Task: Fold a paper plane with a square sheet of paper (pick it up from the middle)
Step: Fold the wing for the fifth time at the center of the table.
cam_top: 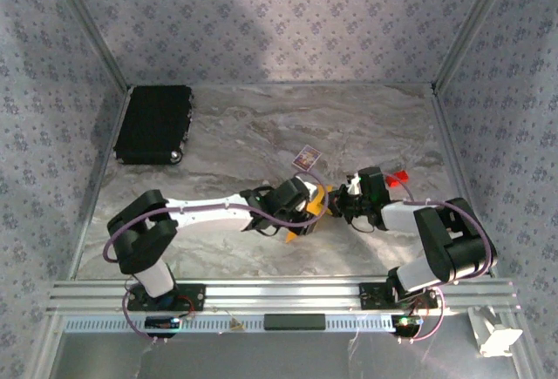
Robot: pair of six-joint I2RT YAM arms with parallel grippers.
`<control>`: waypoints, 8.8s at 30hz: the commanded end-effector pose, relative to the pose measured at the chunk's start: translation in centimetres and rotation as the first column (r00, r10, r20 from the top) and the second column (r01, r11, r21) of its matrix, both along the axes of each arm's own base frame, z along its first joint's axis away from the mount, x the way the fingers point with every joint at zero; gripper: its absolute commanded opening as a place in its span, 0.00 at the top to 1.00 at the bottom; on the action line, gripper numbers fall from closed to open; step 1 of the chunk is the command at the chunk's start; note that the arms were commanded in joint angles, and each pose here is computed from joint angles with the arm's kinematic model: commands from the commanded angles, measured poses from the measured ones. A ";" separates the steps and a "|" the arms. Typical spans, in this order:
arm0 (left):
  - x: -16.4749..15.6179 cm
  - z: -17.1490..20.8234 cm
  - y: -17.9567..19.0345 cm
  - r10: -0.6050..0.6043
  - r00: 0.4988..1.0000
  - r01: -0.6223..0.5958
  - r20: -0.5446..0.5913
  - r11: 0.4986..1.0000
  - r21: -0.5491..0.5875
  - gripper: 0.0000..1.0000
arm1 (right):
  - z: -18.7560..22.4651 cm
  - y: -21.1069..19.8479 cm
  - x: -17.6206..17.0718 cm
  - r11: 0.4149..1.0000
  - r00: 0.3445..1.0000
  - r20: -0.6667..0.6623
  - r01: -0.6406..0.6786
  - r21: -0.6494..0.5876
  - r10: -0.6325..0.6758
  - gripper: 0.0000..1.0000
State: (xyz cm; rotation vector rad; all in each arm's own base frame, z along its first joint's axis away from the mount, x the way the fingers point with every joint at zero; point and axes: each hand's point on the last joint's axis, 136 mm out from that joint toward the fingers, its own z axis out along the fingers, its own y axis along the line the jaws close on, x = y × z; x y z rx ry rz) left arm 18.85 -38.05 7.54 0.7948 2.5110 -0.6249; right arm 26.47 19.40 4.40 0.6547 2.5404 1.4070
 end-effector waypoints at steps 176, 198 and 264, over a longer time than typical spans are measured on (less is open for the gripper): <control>1.2 -8.5 1.3 0.073 0.749 -0.381 -0.659 0.861 -0.338 1.00 | 1.9 3.1 0.9 0.969 0.933 0.276 -0.198 -0.147 0.232 0.81; 1.0 -10.2 2.0 0.157 0.681 -0.454 -0.716 0.857 -0.244 1.00 | 0.2 2.7 2.2 0.971 0.945 0.235 -0.198 -0.133 0.225 0.83; -1.4 -6.5 1.9 0.070 0.735 -0.291 -0.674 0.931 -0.221 0.90 | -6.2 0.7 0.2 0.934 0.974 0.004 -0.216 -0.286 0.227 0.89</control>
